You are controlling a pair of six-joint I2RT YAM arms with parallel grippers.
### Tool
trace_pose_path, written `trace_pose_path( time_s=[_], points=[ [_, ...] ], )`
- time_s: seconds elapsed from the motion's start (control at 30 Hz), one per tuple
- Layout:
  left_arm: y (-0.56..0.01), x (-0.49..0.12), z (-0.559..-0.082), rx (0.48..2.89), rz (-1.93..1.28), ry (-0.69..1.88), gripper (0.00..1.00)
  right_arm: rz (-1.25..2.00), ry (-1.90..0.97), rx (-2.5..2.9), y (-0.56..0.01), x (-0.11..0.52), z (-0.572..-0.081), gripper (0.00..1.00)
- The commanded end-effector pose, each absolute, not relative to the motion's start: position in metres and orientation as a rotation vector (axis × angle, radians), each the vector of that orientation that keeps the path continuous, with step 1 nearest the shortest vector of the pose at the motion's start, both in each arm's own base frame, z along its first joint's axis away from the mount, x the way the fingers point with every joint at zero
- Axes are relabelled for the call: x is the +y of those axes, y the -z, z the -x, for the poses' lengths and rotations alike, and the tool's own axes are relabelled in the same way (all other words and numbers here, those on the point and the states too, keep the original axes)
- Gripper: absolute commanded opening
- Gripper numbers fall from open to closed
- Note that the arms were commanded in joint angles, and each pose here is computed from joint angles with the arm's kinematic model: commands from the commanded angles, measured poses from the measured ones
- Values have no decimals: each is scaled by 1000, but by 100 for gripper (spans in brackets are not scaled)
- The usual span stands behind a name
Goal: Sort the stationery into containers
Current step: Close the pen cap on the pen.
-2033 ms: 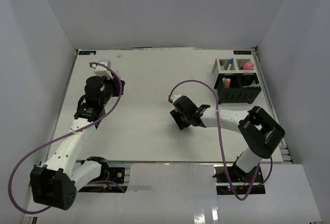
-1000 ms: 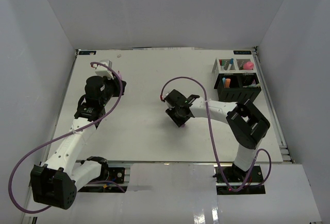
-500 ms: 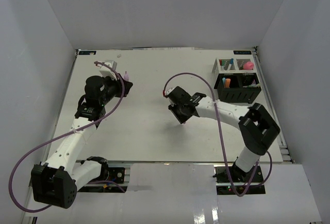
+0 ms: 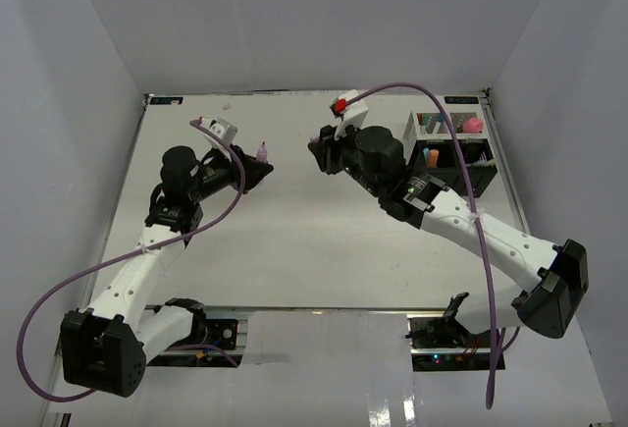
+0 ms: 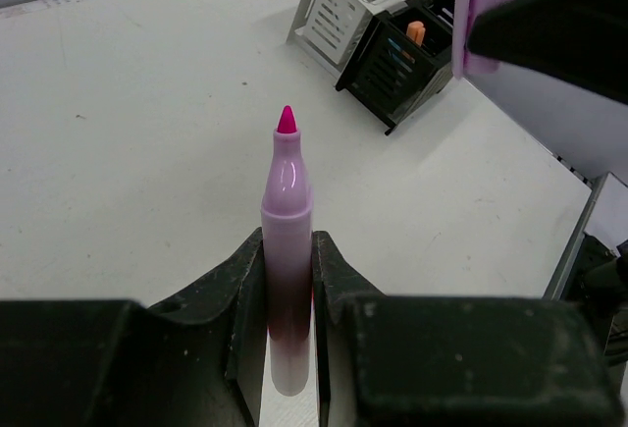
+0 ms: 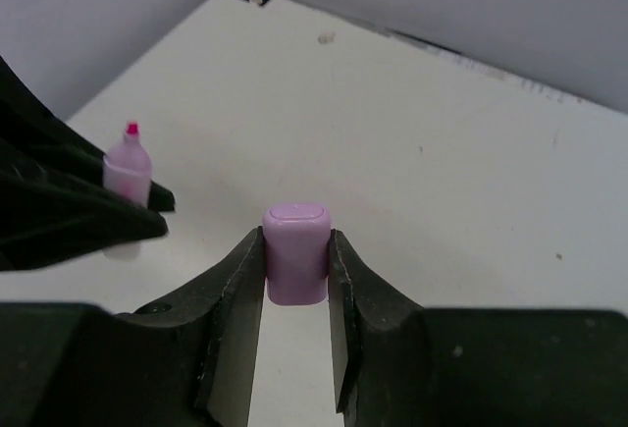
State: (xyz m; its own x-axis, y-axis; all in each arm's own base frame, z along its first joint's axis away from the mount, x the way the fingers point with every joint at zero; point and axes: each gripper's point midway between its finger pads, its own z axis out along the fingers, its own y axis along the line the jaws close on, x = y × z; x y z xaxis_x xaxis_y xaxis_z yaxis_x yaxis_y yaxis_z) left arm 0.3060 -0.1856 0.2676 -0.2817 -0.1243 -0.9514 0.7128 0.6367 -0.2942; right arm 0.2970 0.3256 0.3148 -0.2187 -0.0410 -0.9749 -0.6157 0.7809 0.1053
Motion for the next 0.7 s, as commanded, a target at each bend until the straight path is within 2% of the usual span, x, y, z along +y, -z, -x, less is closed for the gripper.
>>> trace_pose_path(
  time_s=[0.0,0.33,0.67],
  points=[
    [-277,-194,-294,1596,-570,903,16,315,-657,1495,-394,344,-312,8],
    [-276,-197,-295,1597,-558,885,15,186,-680,1374,-423,397,-315,8],
    [-276,-193,-300,1600,-524,854,12,188,-694,1425,-401,418,-307,8]
  ],
)
